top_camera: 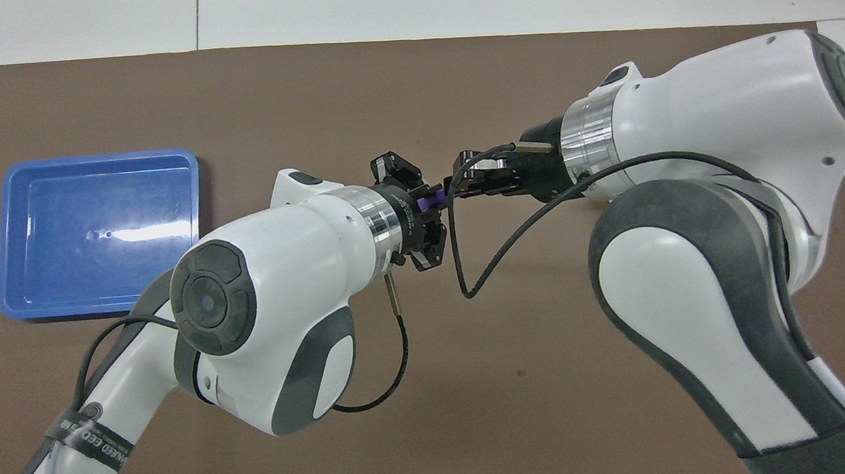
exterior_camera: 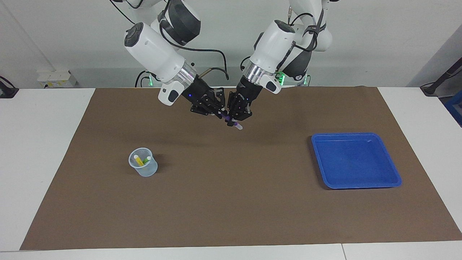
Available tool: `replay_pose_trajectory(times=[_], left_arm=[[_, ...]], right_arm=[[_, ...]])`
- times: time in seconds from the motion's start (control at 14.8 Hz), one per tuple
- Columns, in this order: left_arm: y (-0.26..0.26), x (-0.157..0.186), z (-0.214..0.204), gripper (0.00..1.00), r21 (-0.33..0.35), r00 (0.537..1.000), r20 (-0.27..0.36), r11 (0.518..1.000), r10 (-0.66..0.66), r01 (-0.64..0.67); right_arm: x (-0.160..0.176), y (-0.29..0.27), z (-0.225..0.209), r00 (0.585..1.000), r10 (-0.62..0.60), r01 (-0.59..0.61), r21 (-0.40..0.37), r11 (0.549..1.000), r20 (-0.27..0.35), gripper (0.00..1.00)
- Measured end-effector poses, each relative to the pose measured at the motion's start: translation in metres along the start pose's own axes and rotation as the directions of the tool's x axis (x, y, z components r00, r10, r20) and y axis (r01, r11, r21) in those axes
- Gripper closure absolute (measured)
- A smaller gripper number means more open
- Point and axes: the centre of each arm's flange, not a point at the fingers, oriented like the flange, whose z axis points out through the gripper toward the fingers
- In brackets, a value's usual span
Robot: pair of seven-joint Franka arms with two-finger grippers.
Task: Right arm passes pens to left for tray arrangement
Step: 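Grasp the purple pen with the left gripper while the right gripper releases, then carry the purple pen to the tray while the right gripper returns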
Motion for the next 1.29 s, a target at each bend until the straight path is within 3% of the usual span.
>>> replay_pose_trajectory(times=[0.47, 0.61, 0.88, 1.02, 1.08, 1.29], left_arm=[[0.000, 0.000, 0.000, 0.82, 0.002, 1.000, -0.007, 1.000, 0.026, -0.026], [-0.002, 0.000, 0.001, 0.82, 0.014, 0.999, -0.016, 0.999, 0.038, -0.038], [-0.004, -0.002, 0.001, 0.82, 0.016, 0.997, -0.034, 0.997, 0.070, -0.069], [-0.003, 0.000, 0.002, 0.82, 0.013, 0.994, -0.053, 0.995, 0.100, -0.099], [-0.001, 0.003, 0.002, 0.82, 0.020, 0.990, -0.065, 0.993, 0.121, -0.120], [0.012, 0.019, 0.000, 0.82, 0.065, 0.969, -0.105, 0.974, 0.223, -0.217]], right_arm=[[-0.001, 0.000, 0.001, 1.000, 0.000, 0.000, -0.001, 1.000, 0.003, 0.81], [0.001, -0.001, 0.000, 1.000, -0.001, 0.001, 0.002, 1.000, -0.010, 0.67], [0.006, 0.003, -0.006, 0.999, 0.003, -0.003, 0.001, 1.000, -0.043, 0.27], [0.010, 0.013, -0.010, 0.998, -0.021, 0.017, -0.059, 0.998, -0.057, 0.05], [0.013, 0.021, -0.014, 0.997, -0.045, 0.038, -0.107, 0.994, -0.059, 0.00], [0.021, 0.061, -0.029, 0.984, -0.180, 0.175, -0.259, 0.950, 0.005, 0.00]])
